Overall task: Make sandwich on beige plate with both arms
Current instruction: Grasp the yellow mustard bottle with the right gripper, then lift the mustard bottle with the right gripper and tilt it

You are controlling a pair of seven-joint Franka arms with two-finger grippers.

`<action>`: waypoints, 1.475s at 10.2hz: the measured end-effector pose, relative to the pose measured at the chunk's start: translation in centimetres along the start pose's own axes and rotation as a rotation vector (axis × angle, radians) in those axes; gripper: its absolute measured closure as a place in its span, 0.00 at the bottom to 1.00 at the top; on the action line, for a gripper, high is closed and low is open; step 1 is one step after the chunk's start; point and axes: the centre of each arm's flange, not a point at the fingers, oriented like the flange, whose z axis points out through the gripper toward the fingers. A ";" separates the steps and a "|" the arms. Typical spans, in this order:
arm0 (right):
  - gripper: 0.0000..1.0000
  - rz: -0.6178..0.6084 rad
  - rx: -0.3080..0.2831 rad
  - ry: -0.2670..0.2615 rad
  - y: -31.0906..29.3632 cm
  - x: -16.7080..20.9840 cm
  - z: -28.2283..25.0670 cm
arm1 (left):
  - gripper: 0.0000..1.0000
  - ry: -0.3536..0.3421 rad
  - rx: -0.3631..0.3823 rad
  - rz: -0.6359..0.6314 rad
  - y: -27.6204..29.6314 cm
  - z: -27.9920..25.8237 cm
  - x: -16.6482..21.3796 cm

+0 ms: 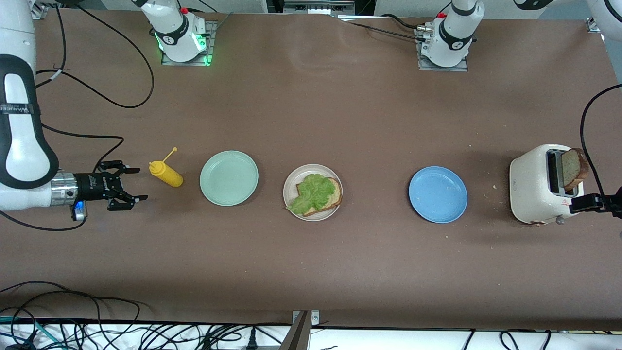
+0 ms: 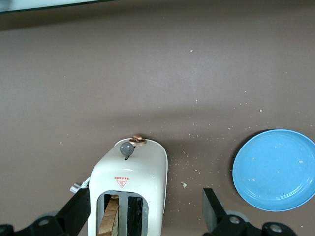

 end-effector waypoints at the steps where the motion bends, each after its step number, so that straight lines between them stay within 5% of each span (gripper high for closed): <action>1: 0.00 -0.001 0.020 -0.036 0.6 1.1 0.5 | 0.00 0.000 0.000 0.000 0.0 0.0 0.0; 7: 0.04 -0.048 0.136 -0.244 2.9 3.6 5.3 | 0.00 0.000 0.000 0.001 0.1 0.0 0.0; 15: 0.09 -0.078 0.147 -0.371 6.0 5.9 7.2 | 0.00 0.000 -0.001 0.002 0.1 0.0 0.0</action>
